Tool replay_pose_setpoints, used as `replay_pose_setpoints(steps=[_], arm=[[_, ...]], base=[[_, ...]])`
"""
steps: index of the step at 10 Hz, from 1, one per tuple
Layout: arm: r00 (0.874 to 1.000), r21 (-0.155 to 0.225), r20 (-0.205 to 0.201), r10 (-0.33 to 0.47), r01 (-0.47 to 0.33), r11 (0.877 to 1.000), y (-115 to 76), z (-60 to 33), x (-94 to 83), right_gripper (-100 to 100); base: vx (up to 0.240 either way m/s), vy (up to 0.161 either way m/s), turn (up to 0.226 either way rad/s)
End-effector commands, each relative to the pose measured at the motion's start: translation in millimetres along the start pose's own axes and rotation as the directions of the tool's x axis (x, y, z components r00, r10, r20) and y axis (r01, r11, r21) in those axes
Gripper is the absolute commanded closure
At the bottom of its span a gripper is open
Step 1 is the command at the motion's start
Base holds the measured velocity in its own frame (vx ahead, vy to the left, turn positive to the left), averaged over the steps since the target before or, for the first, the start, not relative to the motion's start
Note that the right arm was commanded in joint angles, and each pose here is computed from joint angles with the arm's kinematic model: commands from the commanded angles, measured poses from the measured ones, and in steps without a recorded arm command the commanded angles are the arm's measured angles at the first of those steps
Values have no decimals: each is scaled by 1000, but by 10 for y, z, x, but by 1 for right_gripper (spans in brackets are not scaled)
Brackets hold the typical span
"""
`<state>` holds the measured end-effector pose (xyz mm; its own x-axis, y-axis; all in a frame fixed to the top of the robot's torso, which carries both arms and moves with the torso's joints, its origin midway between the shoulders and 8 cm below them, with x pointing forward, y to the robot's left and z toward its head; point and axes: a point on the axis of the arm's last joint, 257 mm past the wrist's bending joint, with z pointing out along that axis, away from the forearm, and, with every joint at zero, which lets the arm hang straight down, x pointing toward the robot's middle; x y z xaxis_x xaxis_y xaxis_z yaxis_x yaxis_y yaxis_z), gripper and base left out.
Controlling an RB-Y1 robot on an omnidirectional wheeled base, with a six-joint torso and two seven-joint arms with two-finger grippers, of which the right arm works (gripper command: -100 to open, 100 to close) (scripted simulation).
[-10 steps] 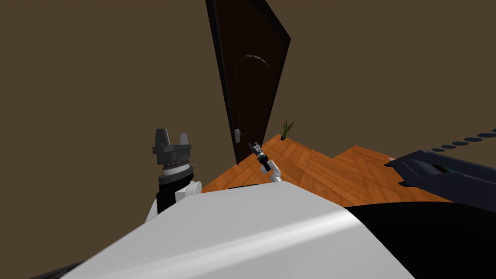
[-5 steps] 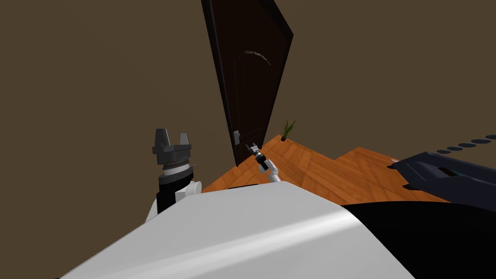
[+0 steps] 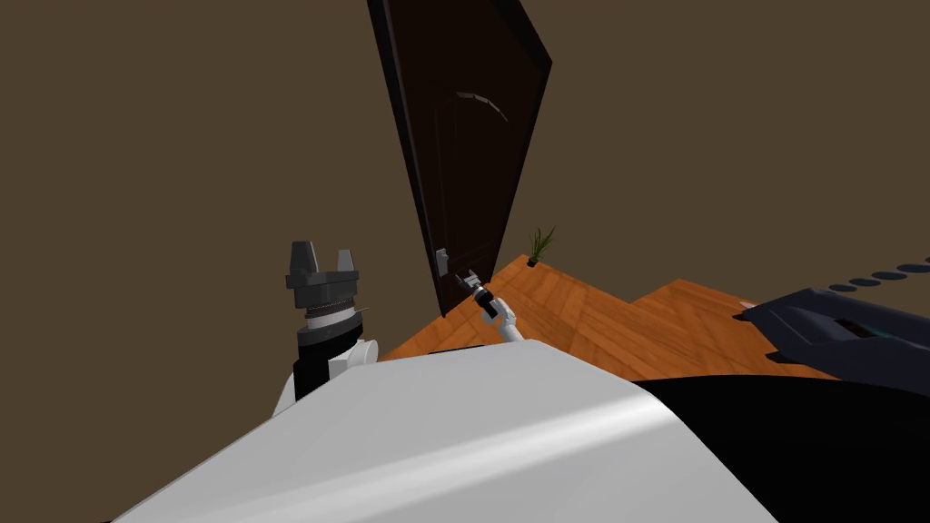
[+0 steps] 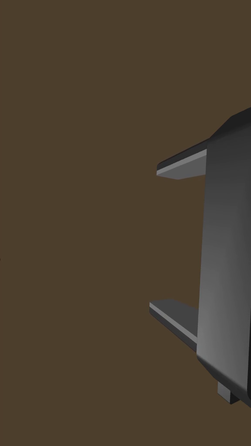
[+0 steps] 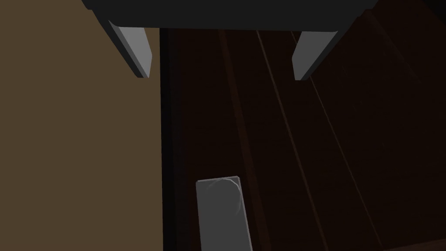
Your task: Pull the door open
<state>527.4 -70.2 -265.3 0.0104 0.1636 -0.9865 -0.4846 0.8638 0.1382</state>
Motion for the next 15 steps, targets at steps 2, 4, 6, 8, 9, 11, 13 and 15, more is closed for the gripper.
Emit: replay_pose_setpoints(steps=[2,4,6,8,9,11,13,15], arm=[[998,-28,-38,-56,55,998,134,91,150,-100],[993,-53,-63,-95,92,994,245,156,264,-100],[990,-69,-77,-117,112,991,317,194,328,-100],[990,-72,-79,-121,115,991,343,201,337,-100],[988,-64,-86,-127,121,991,166,134,357,-100],[988,-52,-91,-128,124,991,-68,43,362,-100],[987,-36,-95,-128,125,991,-349,-70,348,-100],[987,-27,-96,-127,125,992,-498,-131,331,-100]], base=[[136,-23,-1],[123,-31,-1],[91,-23,1],[67,-6,1],[3,54,80],[5,167,62],[64,218,76],[88,157,61]])
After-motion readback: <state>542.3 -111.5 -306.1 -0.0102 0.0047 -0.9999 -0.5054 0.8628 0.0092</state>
